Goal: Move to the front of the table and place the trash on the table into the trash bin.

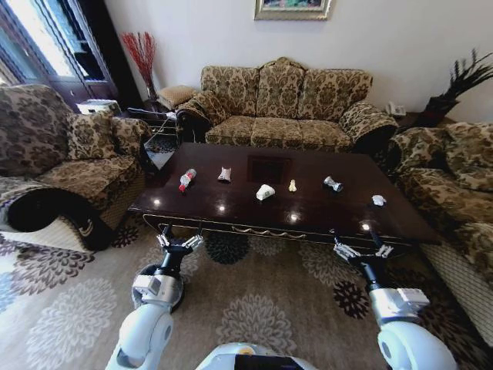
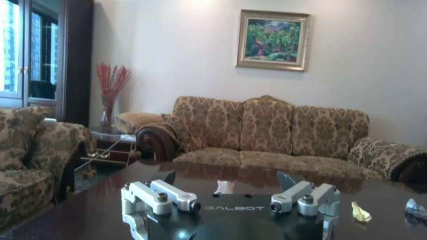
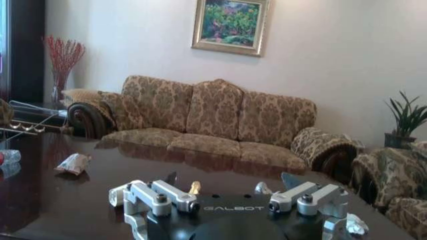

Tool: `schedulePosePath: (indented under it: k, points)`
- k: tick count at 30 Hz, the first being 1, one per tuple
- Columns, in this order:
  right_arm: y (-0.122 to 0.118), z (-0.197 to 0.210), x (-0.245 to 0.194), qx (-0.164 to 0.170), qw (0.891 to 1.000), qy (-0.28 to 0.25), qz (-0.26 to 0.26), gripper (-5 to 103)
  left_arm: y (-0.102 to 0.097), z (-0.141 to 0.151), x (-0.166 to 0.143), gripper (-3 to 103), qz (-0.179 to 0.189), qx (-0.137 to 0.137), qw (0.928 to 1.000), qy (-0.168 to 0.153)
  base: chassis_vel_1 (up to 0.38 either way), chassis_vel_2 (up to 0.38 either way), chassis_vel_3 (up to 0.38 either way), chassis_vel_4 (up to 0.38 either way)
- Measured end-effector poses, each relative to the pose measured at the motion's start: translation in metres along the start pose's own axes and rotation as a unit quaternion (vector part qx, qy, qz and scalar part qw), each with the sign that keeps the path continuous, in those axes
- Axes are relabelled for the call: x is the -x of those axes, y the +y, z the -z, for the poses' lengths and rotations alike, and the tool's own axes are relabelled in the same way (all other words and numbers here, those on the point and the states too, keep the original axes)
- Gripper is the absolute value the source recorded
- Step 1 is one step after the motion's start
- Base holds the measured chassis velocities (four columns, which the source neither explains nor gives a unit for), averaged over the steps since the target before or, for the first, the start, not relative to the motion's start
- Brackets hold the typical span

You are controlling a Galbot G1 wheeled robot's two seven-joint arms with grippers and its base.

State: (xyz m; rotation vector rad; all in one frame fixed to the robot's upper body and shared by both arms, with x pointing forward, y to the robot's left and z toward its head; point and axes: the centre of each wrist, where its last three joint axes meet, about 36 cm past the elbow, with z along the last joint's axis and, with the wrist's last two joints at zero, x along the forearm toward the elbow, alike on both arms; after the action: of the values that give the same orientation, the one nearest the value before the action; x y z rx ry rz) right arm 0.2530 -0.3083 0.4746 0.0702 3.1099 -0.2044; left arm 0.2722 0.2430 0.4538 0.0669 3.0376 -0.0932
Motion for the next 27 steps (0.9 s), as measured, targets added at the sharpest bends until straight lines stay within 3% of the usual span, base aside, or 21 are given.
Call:
schedulePosePath:
  k: [10,12,13,19,27]
  points:
    - [-0.003,-0.002,0.002,-0.001,1.000,-0.001,-0.003,100,-0.001,-0.001,0.000,100,0.013,0.005,0.9999,-0.001,0.000,0.000,0.000,0.000]
    - [-0.036,-0.025,0.012,0.001,1.000,0.004,-0.026,100,-0.008,-0.006,0.001,100,0.086,0.035,0.9957,-0.005,0.000,0.000,0.000,0.000]
    - [-0.043,-0.030,0.014,0.003,1.000,0.004,-0.028,100,-0.011,-0.004,0.001,100,0.102,0.034,0.9942,-0.011,0.000,0.000,0.000,0.000]
    - [-0.045,-0.022,0.012,0.005,0.999,-0.021,-0.024,100,-0.015,0.004,-0.002,100,0.120,0.030,0.9922,-0.016,0.000,0.000,0.000,0.000]
    - [-0.035,-0.006,-0.004,0.003,1.000,-0.030,-0.003,100,-0.017,0.001,-0.008,100,0.115,0.031,0.9929,-0.002,0.000,0.000,0.000,0.000]
